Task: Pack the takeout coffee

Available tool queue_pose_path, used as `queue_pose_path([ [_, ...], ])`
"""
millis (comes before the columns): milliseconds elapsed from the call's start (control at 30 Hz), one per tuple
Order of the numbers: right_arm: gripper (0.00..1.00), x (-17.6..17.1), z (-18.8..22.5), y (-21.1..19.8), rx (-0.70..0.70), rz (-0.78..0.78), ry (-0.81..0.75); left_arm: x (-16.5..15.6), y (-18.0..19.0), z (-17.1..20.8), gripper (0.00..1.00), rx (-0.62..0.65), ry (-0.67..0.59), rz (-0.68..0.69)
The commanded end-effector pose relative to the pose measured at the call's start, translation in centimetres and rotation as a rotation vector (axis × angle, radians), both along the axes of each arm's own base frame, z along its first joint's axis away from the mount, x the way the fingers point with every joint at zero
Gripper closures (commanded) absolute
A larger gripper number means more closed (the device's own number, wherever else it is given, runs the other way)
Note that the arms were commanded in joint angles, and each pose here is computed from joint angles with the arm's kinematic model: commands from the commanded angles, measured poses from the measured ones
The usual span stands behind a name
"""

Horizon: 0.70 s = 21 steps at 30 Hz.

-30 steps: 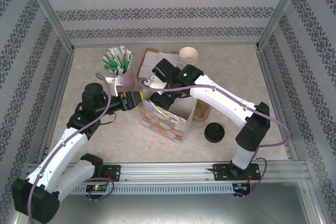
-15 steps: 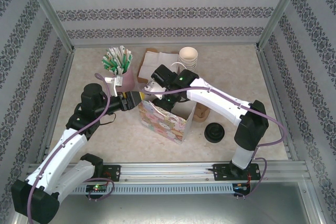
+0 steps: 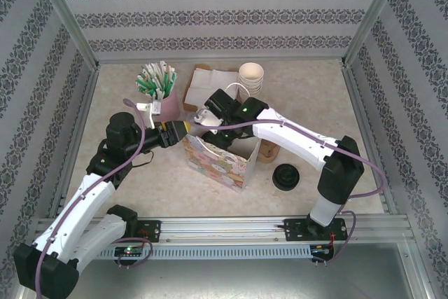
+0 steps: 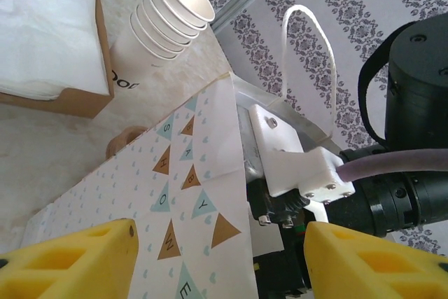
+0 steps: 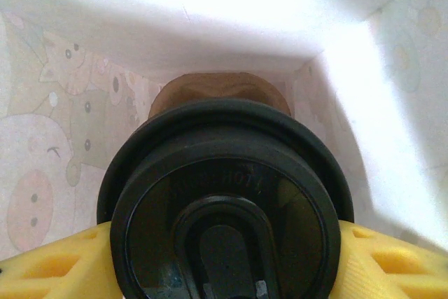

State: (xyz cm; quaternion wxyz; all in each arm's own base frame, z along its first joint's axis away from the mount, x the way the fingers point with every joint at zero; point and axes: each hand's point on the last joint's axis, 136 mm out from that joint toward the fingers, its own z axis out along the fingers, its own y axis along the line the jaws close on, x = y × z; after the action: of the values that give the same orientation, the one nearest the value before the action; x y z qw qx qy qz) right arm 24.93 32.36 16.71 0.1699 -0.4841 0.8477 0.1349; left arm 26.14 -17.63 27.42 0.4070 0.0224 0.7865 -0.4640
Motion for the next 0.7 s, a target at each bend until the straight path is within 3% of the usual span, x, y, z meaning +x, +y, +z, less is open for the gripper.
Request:
queue_pose_path([
  [0, 0.45, -2.2, -3.5, -1.9, -0.127, 0.011, 0.078, 0.1, 0.7, 0.4, 0.35, 0.017, -0.025, 0.032],
  [267, 0.45, -2.2, -4.9, -4.3, -0.257, 0.014, 0.039, 0.6, 1.7, 0.4, 0.36, 0.052, -0.028, 0.1],
  [467, 0.46, -3.3, -6.0, -4.2, -0.238, 0.006, 0.108, 0.8, 2.3, 0.6, 0.36, 0.059, -0.025, 0.143],
  [667, 0.46, -5.3, -5.2, -2.3, -0.106, 0.018, 0.217, 0.9, 2.4, 0.4, 0.36, 0.057, -0.018, 0.153],
])
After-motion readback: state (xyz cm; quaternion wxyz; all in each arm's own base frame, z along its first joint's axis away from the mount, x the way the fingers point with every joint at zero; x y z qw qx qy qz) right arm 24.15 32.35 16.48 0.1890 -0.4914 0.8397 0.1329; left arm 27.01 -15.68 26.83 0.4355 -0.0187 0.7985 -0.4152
